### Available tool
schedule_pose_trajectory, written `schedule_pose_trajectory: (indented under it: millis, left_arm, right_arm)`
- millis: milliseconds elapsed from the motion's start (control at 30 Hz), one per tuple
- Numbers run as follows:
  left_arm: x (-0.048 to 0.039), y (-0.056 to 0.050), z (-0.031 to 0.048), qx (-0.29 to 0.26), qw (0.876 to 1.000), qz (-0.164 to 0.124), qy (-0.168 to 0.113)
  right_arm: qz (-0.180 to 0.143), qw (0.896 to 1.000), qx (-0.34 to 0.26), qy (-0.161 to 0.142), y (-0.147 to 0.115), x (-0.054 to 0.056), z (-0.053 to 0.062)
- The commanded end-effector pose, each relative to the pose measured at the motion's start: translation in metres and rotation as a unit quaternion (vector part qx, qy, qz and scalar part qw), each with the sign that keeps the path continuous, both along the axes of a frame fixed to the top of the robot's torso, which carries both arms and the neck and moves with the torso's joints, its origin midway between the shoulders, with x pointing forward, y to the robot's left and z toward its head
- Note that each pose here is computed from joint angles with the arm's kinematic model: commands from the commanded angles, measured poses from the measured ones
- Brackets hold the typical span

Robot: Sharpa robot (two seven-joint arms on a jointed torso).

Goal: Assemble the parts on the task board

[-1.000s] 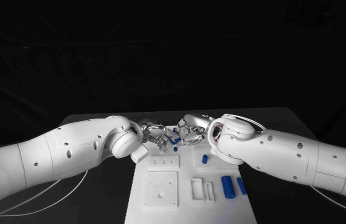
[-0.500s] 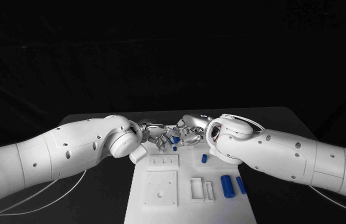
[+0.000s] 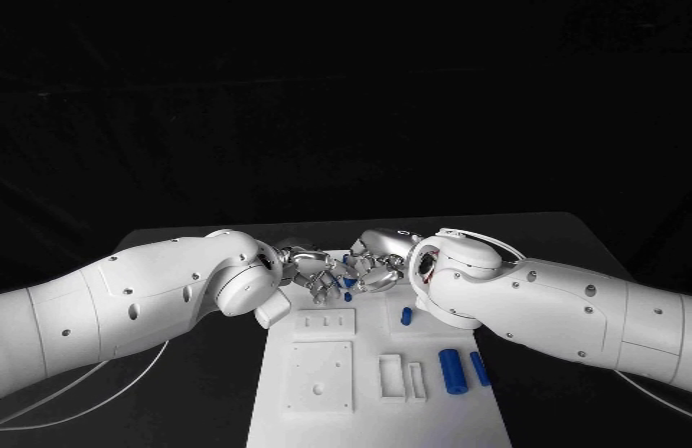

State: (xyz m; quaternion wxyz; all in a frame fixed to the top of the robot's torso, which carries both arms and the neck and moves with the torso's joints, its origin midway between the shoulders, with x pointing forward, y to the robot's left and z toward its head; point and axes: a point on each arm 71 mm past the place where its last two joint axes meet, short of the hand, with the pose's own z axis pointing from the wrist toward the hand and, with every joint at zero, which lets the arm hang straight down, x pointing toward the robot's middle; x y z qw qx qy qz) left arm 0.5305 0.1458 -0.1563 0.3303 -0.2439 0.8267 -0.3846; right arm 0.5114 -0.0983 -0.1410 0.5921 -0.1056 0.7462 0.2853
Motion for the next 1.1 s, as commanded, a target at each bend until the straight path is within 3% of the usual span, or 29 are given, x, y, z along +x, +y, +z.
schedule_pose_trajectory:
  millis: [33, 533, 667, 1100]
  left_arm:
    - [-0.0021, -0.0063, 0.0008, 0.001, 1.000, -0.019, -0.004]
    - [-0.0019, -0.0069, -0.0002, 0.000, 1.000, -0.017, -0.005]
    - [-0.0005, -0.0066, 0.0011, -0.007, 1.000, -0.008, -0.017]
    - [-0.0002, -0.0012, 0.0004, -0.018, 1.000, 0.002, -0.022]
  right_arm:
    - [0.018, 1.000, 0.003, 0.001, 0.0072, -0.0035, 0.0010]
    - [0.022, 1.000, -0.003, -0.005, 0.0091, -0.0054, 0.0010]
    - [0.023, 1.000, -0.003, -0.005, 0.0101, -0.0058, 0.0007]
    - [0.020, 1.000, -0.016, -0.010, 0.0060, -0.0033, -0.0025]
